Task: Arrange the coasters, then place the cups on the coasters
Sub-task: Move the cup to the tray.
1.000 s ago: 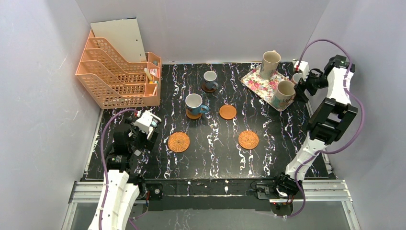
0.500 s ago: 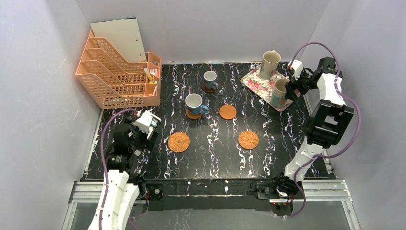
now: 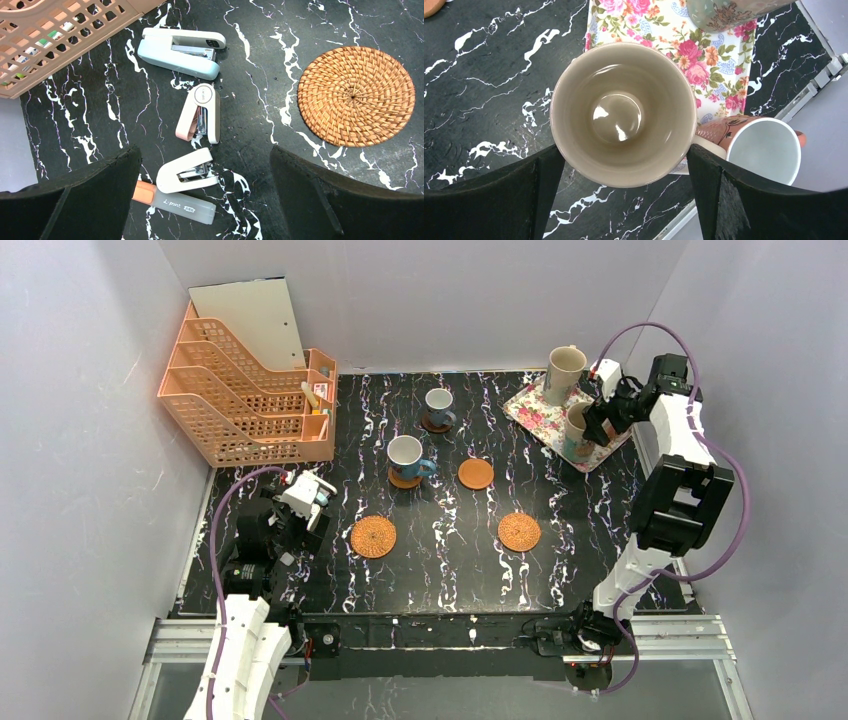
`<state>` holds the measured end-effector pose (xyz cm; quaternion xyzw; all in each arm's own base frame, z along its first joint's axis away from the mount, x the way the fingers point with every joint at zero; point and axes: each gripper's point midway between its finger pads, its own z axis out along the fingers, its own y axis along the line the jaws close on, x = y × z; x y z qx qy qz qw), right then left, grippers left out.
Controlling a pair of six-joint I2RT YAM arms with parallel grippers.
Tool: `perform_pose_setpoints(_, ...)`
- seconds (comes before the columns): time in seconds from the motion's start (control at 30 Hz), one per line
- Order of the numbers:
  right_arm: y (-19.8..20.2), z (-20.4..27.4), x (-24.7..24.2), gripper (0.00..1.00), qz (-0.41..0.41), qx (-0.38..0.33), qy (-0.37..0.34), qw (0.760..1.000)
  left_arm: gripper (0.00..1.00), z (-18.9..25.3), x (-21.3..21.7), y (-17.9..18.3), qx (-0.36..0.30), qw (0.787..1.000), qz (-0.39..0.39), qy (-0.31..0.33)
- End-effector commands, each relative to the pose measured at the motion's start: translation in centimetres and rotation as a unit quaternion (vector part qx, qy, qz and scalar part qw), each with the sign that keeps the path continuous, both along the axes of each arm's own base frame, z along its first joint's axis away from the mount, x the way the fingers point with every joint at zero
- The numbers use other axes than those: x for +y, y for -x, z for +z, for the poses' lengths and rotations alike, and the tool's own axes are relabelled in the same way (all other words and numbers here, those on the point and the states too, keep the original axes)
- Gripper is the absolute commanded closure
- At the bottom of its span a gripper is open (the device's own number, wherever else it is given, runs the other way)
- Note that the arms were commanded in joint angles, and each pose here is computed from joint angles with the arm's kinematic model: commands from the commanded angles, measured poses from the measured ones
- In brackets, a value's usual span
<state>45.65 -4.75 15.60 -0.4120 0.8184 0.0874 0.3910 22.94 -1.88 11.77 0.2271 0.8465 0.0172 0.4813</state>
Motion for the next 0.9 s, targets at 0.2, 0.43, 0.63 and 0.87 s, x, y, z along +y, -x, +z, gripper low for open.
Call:
perform_pose_setpoints(0.2, 0.8, 0.9, 0.5, 0.02, 0.001, -0.014, 0.021, 1.000, 0.02, 0.2, 0.0, 0.0, -0.003, 1.000, -0.002, 0.001)
perform_pose_setpoints(0.43, 1.8, 0.3, 0.3, 0.02, 0.007, -0.009, 0.040, 0.999, 0.02, 0.1, -0.1, 0.0, -0.002, 1.000, -0.005, 0.001)
perform_pose_setpoints(0.63, 2.7, -0.4, 0.9, 0.08, 0.015, 0.018, 0.022, 0.999, 0.02, 0.0, -0.1, 0.0, 0.000, 1.000, -0.005, 0.001)
perform_pose_setpoints(0.87, 2.2, -0.9, 2.0, 0.20, -0.027, 0.047, 0.000, 0.999, 0.02, 0.0, -0.1, 0.0, 0.002, 1.000, -0.005, 0.001)
